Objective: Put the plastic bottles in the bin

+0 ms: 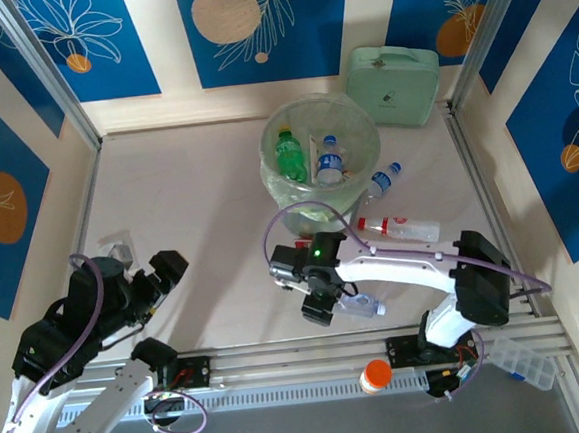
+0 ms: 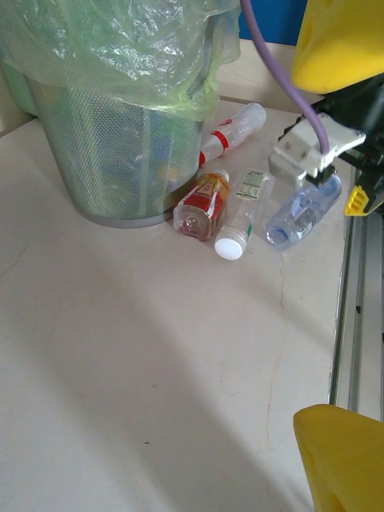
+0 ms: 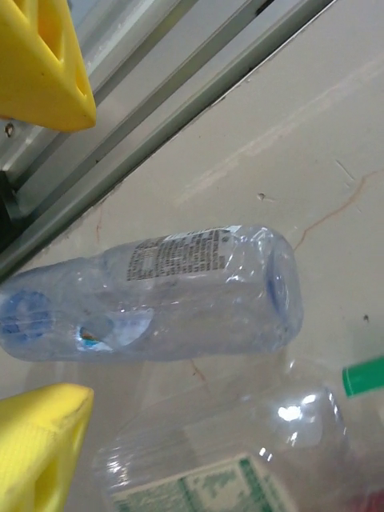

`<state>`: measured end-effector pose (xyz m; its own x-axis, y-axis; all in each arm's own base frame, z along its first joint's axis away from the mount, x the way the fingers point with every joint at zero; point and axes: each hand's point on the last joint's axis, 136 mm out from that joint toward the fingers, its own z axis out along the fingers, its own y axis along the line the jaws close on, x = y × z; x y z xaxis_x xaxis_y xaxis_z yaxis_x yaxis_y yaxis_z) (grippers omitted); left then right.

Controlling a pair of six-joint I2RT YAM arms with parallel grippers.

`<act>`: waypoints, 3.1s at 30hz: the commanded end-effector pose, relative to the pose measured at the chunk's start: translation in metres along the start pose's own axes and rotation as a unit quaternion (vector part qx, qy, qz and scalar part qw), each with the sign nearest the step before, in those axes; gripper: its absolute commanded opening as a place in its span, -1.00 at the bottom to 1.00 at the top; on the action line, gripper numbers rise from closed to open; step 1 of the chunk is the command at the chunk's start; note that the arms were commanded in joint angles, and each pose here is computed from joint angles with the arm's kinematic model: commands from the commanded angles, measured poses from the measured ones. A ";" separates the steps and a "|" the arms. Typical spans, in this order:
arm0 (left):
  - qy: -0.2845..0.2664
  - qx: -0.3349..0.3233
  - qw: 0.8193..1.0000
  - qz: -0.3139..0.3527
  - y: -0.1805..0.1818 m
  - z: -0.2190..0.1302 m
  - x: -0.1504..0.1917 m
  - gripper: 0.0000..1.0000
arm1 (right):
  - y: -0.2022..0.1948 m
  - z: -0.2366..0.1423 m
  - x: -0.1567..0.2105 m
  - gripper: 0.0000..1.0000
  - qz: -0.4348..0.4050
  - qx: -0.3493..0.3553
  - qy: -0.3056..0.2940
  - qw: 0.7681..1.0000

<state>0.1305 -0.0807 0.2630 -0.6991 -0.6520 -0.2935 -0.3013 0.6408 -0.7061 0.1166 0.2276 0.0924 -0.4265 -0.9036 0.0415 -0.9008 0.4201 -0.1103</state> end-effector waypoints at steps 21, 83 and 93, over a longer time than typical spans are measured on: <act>0.002 0.005 1.000 -0.030 -0.004 0.005 -0.001 0.99 | -0.012 0.073 0.003 0.44 -0.093 0.079 0.115 0.986; 0.050 0.102 0.993 0.016 -0.080 0.025 -0.004 0.99 | -0.241 -0.378 -0.047 -0.03 0.360 -0.020 -0.610 0.706; 0.057 0.082 0.994 0.037 -0.079 0.027 -0.004 0.99 | -0.285 -0.302 -0.049 -0.03 0.450 0.032 -0.466 0.761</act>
<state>0.1763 -0.1401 0.2929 -0.7807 -0.5713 -0.2534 -0.1802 0.5940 -0.7840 0.3776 0.1941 0.4381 -0.5329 0.0842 -0.8420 -0.3355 0.8925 0.3016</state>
